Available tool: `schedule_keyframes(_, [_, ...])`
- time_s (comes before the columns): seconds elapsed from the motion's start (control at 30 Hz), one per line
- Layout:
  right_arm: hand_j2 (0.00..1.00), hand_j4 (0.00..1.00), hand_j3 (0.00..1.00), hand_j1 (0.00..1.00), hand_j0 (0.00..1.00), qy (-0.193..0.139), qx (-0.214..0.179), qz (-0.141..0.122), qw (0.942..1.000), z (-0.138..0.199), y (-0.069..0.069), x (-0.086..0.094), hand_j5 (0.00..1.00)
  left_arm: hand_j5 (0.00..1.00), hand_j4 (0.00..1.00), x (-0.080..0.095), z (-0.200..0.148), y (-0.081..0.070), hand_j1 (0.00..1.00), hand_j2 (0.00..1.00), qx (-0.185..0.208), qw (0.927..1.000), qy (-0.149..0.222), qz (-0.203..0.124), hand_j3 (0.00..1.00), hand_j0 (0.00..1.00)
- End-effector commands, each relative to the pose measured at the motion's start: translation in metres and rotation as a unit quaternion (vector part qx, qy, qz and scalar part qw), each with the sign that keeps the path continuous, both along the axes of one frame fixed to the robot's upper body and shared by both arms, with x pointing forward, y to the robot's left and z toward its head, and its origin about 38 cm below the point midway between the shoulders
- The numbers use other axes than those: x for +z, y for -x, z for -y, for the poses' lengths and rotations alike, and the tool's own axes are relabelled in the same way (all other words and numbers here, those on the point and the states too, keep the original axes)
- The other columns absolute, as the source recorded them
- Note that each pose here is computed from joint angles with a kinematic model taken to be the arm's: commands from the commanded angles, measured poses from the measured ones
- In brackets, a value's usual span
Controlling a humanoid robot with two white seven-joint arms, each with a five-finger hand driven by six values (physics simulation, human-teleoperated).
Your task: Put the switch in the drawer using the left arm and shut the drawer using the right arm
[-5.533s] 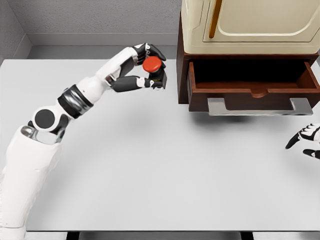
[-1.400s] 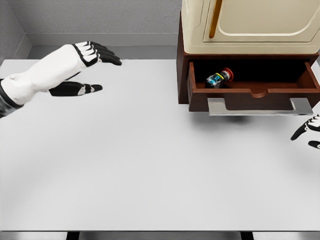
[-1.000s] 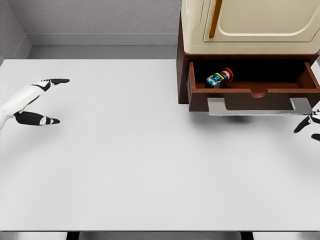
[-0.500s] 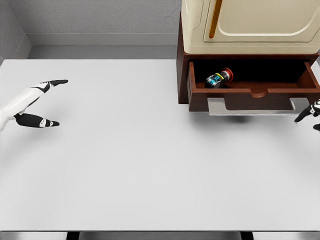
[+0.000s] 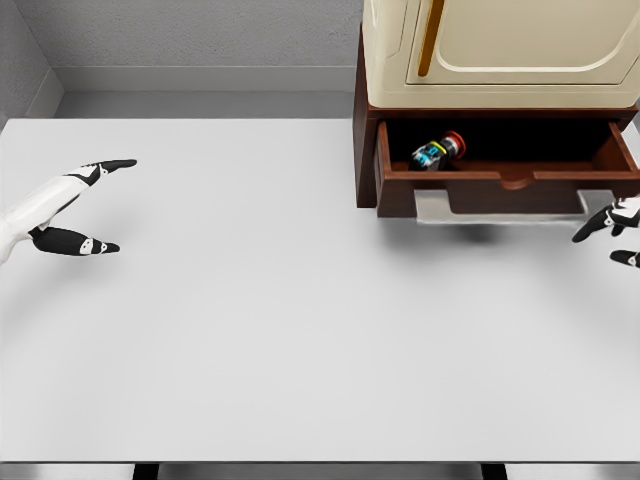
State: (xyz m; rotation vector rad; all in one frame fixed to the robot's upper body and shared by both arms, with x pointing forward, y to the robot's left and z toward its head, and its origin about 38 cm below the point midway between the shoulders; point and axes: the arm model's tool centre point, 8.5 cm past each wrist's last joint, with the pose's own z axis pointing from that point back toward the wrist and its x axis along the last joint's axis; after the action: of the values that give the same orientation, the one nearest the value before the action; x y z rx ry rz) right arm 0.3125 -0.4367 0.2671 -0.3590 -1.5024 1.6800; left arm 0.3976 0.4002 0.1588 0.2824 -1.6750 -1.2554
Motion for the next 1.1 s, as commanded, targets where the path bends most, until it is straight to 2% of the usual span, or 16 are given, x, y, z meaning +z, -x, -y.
schedule_keyframes(0.0, [0.64,0.64,0.64,0.64,0.64,0.01,-0.005,-0.003,0.9999,0.004,-0.001,-0.003,0.64,1.0,1.0,0.001,-0.001,0.0,1.0,1.0,0.001,1.0,0.004,0.0,1.0,1.0])
schedule_keyframes(0.33, [0.65,0.65,0.65,0.65,0.65,0.006,0.018,0.003,0.9998,-0.011,-0.012,-0.001,0.65,1.0,1.0,0.001,-0.001,0.0,1.0,1.0,0.001,1.0,0.004,0.0,1.0,1.0])
schedule_keyframes(0.63, [0.65,0.65,0.65,0.65,0.65,0.004,0.003,0.001,1.0,-0.002,-0.015,-0.003,0.65,1.0,1.0,0.001,-0.001,0.0,1.0,1.0,0.001,1.0,0.004,0.0,1.0,1.0])
schedule_keyframes(0.8, [0.66,0.66,0.66,0.66,0.66,0.0,-0.028,0.017,0.9995,0.017,-0.027,0.009,0.66,1.0,1.0,0.001,-0.001,0.0,1.0,1.0,0.001,1.0,0.004,0.0,1.0,1.0])
schedule_keyframes(1.07, [0.68,0.68,0.68,0.68,0.68,-0.004,-0.022,0.055,0.9982,0.015,-0.032,0.037,0.68,1.0,1.0,0.001,-0.001,0.0,1.0,1.0,0.001,1.0,0.004,0.0,1.0,1.0])
